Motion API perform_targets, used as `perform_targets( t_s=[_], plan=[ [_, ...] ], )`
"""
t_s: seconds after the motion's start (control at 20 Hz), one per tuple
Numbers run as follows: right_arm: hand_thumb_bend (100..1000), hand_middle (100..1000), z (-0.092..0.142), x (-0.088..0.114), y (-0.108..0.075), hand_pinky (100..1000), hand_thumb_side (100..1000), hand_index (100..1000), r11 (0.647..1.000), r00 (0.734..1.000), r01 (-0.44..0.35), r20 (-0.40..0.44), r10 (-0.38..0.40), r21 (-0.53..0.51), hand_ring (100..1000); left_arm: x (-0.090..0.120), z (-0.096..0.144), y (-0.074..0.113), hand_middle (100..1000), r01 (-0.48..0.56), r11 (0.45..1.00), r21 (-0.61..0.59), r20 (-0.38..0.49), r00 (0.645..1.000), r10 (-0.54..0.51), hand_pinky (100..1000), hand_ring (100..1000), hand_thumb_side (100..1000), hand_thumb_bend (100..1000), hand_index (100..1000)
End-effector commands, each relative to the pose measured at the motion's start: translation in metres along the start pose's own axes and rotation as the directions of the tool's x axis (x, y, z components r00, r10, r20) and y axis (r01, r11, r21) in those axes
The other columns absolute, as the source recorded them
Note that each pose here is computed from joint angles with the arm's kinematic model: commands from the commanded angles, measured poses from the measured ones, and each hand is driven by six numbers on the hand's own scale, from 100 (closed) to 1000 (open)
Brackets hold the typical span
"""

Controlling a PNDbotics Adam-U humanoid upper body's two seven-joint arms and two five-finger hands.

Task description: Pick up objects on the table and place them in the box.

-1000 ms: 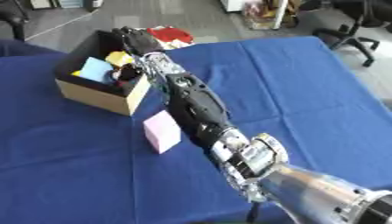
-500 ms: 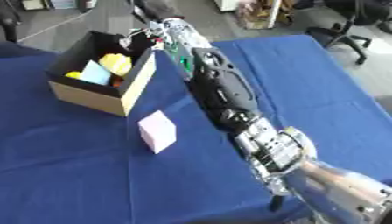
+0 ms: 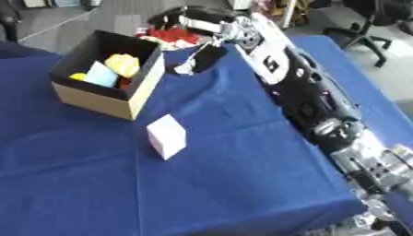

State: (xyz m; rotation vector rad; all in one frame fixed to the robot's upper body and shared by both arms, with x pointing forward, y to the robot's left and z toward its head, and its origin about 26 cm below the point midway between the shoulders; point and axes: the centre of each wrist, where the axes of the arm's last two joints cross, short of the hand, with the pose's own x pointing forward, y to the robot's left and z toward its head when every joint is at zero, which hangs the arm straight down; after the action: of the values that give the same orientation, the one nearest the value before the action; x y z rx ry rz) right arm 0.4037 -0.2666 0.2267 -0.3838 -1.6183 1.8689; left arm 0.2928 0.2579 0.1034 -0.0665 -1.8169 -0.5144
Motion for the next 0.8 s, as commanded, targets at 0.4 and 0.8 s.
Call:
perform_targets(
  t_s=[0.4, 0.8],
  plan=[
    [494, 931, -0.03, 0.013, 0.025, 1000, 221, 996, 0.933, 0.993, -0.113, 0.082, 0.091, 0.342, 939, 0.005, -0.001, 0.006, 640, 0.03, 1.0, 0.001, 0.014, 0.999, -0.03, 717, 639, 627, 308, 795],
    [497, 926, -0.06, -0.002, 0.052, 1000, 201, 994, 0.911, 0.992, -0.123, 0.049, 0.113, 0.393, 943, 0.006, -0.002, 0.005, 639, 0.024, 1.0, 0.0, 0.017, 1.0, -0.024, 717, 639, 627, 307, 795]
  ],
)
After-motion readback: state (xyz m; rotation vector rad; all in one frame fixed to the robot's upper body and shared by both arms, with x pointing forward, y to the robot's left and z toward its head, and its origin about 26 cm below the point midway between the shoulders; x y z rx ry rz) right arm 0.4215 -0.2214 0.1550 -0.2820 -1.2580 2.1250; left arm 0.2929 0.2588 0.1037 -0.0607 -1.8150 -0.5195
